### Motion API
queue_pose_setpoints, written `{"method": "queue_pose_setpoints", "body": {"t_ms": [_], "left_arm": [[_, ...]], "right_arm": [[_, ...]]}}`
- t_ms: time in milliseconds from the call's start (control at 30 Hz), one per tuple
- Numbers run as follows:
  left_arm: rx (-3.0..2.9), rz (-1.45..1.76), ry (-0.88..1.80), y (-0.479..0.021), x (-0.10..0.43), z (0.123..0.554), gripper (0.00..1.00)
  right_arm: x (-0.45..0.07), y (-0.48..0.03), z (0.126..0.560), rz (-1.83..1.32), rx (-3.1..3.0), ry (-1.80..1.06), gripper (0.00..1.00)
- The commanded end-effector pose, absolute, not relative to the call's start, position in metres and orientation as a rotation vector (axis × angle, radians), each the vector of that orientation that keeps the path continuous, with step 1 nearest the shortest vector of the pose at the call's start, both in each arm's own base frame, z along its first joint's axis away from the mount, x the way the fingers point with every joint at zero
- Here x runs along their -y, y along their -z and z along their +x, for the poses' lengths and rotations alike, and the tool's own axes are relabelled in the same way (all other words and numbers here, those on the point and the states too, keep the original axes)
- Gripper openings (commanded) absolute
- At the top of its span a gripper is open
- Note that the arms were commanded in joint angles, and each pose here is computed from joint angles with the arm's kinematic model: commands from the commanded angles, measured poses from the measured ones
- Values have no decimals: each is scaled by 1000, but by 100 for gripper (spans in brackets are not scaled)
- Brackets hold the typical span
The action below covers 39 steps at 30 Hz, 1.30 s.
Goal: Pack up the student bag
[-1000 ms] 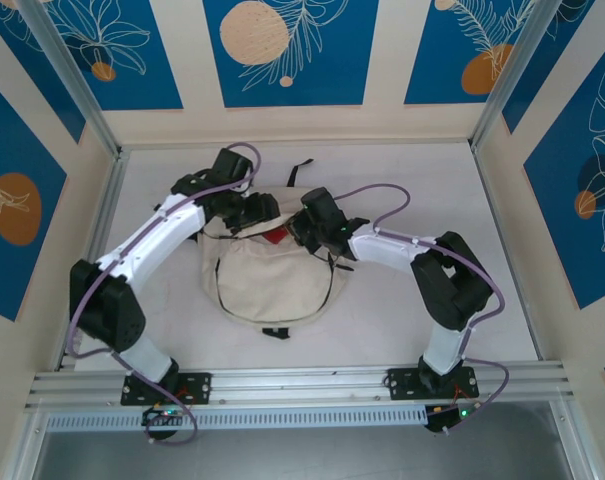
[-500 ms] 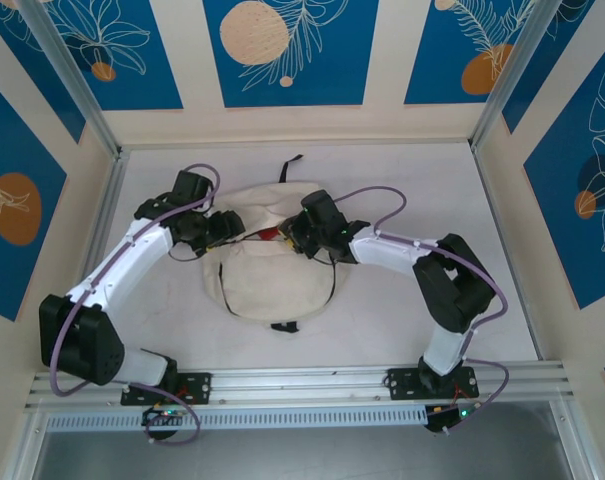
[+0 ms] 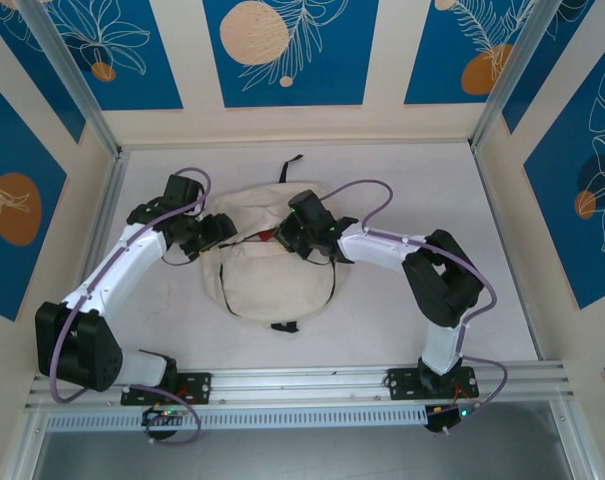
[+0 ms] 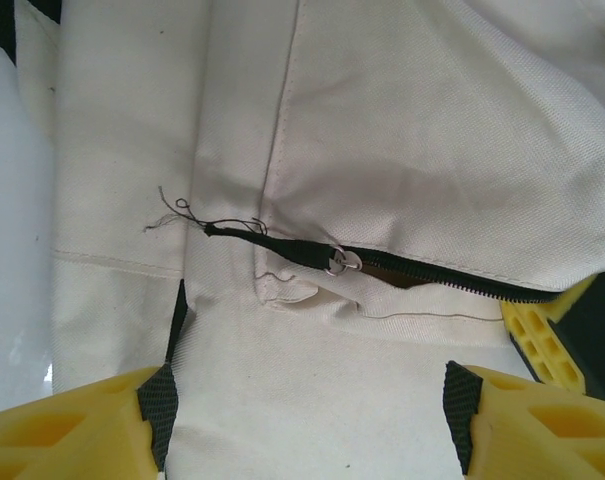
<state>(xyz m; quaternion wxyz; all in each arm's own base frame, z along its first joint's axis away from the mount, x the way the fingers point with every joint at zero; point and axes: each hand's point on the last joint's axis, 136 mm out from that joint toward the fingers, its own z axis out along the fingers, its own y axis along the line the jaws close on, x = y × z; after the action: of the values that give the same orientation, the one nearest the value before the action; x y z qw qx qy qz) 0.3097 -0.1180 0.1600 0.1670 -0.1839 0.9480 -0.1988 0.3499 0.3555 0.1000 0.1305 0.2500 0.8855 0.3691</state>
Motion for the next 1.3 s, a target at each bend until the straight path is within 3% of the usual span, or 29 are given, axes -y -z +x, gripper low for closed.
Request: {"method": "queue_pose_setpoints", "body": {"t_ms": [0, 267, 533, 833, 1000, 1267], "left_arm": [[-2688, -513, 558, -162, 110, 304, 72], [-2705, -484, 469, -159, 89, 301, 74], [-2694, -483, 302, -167, 40, 299, 82], [-2642, -463, -1, -186, -17, 292, 100], [-2609, -549, -51, -180, -34, 288, 100], [-2581, -678, -159, -172, -62, 282, 100]], "right_arm": [[-363, -98, 363, 687, -2576, -1051, 9], [-363, -117, 342, 380, -2611, -842, 10], [-344, -157, 292, -106, -2628, -384, 36], [-392, -172, 313, -719, -2464, -26, 67], [-432, -165, 337, -970, -2338, -29, 68], [-483, -137, 335, -1254, -2258, -176, 66]]}}
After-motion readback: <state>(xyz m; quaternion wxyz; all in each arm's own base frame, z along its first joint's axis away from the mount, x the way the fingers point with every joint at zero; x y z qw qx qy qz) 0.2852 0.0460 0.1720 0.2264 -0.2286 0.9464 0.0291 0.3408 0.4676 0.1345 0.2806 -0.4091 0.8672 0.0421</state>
